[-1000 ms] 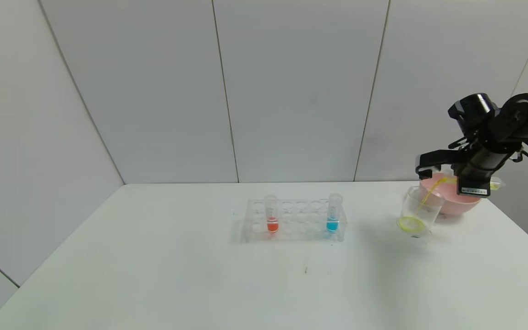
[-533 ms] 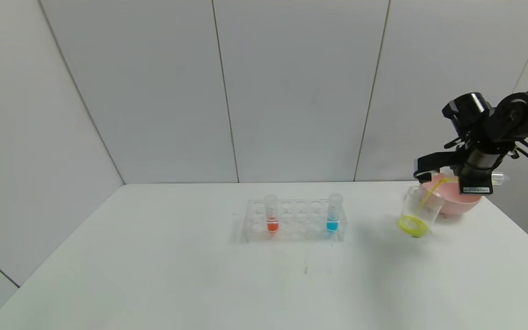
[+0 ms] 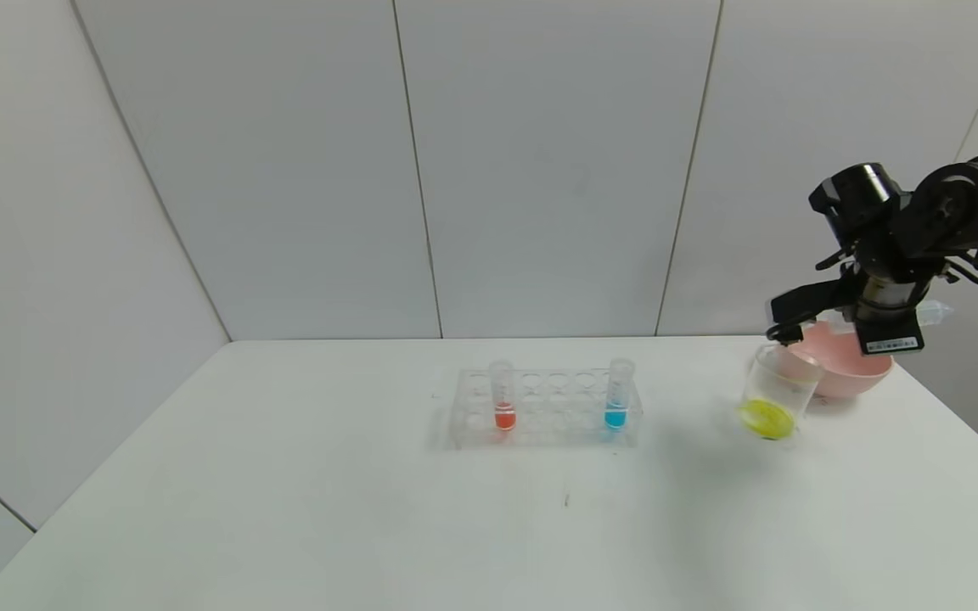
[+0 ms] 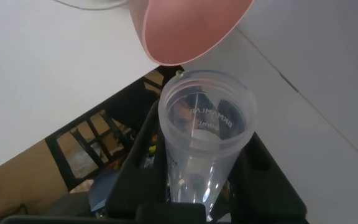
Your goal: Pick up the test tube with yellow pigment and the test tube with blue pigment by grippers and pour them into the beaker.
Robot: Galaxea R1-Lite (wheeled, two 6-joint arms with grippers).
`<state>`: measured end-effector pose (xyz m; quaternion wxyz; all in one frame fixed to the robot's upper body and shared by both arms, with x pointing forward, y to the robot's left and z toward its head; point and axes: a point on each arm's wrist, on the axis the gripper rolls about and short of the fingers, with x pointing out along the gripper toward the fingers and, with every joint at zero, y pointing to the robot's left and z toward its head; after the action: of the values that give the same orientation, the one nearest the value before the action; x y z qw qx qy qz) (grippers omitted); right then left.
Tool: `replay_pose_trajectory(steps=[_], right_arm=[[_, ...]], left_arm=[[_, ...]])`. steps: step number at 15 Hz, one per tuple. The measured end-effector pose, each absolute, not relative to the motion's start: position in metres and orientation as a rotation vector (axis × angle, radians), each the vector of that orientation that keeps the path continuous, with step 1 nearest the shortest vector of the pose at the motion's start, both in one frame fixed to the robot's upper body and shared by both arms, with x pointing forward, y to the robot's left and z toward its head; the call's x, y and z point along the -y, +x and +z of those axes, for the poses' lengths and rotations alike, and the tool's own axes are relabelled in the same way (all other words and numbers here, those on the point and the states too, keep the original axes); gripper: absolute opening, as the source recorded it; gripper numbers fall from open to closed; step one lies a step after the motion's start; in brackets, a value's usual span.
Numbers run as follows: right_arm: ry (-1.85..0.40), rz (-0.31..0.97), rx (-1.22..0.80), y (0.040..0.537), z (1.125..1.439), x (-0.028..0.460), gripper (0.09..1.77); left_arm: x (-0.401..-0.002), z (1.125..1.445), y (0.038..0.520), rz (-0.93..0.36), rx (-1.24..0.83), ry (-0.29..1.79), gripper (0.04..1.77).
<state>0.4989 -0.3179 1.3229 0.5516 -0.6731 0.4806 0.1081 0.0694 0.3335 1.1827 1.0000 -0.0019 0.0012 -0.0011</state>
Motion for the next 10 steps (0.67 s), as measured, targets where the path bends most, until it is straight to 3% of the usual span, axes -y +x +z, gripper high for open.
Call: replay_pose_trajectory(steps=[6, 8, 10], right_arm=[[-1.506, 0.305, -1.036, 0.495, 1.335, 0.330, 0.59], [-1.347, 0.383, -0.893, 0.493, 1.343, 0.348, 0.59], [-1.036, 0.397, -0.762, 0.492, 1.351, 0.366, 0.59]], left_arm=[[-0.334, 1.183, 0.069, -0.002, -0.002, -0.004, 1.76], [-0.334, 1.183, 0.069, -0.002, -0.002, -0.004, 1.76], [-0.334, 1.183, 0.069, -0.002, -0.002, -0.004, 1.76]])
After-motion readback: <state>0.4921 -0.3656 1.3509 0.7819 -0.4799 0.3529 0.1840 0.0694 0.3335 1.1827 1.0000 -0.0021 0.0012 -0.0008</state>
